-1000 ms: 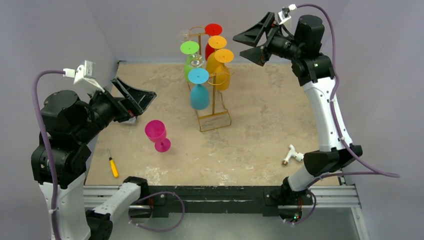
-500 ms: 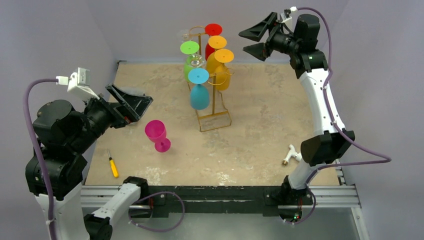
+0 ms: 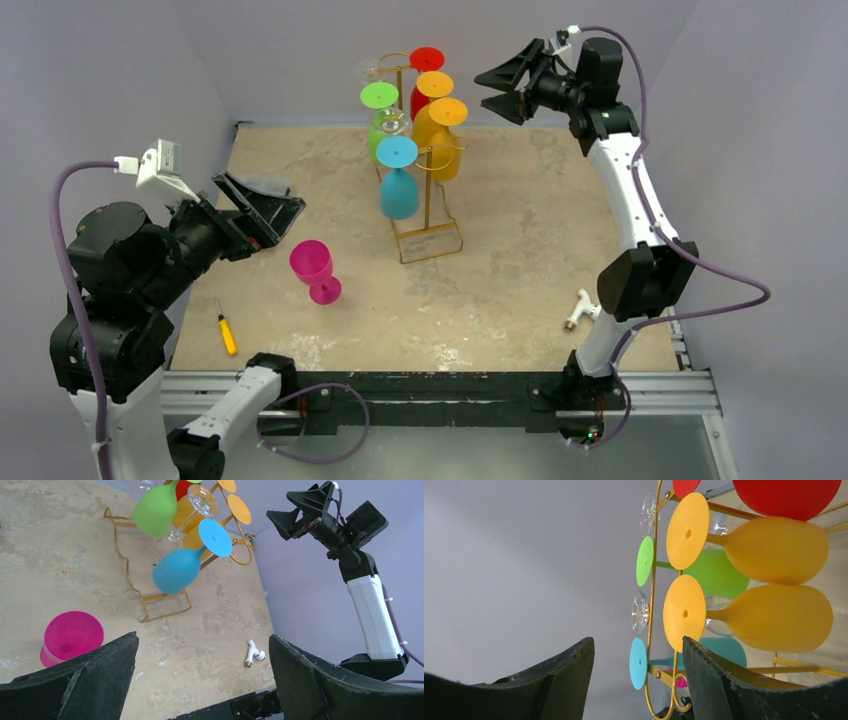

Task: Take the wine glass off the wine glass rack

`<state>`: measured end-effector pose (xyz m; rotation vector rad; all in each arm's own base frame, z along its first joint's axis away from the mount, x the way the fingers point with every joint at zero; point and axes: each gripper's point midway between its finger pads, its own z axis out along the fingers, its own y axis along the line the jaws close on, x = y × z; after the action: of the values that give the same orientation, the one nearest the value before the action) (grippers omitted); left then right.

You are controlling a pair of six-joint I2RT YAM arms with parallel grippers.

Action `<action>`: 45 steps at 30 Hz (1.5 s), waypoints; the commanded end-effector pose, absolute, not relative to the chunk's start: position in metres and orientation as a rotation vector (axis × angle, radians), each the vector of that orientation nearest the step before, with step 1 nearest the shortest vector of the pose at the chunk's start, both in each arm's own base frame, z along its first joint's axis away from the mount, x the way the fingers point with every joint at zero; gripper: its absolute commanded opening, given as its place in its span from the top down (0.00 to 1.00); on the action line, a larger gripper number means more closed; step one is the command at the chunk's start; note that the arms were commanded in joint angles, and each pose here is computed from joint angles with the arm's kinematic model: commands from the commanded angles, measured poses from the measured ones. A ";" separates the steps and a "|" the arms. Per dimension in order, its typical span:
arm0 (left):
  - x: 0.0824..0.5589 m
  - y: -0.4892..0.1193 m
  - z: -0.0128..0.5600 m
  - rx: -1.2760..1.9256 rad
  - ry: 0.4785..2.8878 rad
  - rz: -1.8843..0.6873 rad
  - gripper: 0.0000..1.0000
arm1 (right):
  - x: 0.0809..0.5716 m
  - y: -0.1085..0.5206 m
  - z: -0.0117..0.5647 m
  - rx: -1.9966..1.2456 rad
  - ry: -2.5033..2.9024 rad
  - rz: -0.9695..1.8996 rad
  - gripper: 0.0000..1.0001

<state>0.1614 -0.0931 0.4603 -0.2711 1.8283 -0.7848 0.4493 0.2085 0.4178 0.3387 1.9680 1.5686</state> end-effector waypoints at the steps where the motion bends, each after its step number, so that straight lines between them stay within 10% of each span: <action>1: 0.161 -0.092 0.469 -0.273 1.805 -0.788 0.01 | 0.449 0.204 0.427 0.249 1.917 1.569 0.36; 45: 0.149 -0.089 0.458 -0.345 1.783 -0.821 0.02 | 0.466 0.222 0.389 0.302 1.951 1.604 0.53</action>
<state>0.1478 -0.0855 0.4498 -0.3497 1.8141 -0.7878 0.4652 0.2131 0.3696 0.3731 2.0097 1.5721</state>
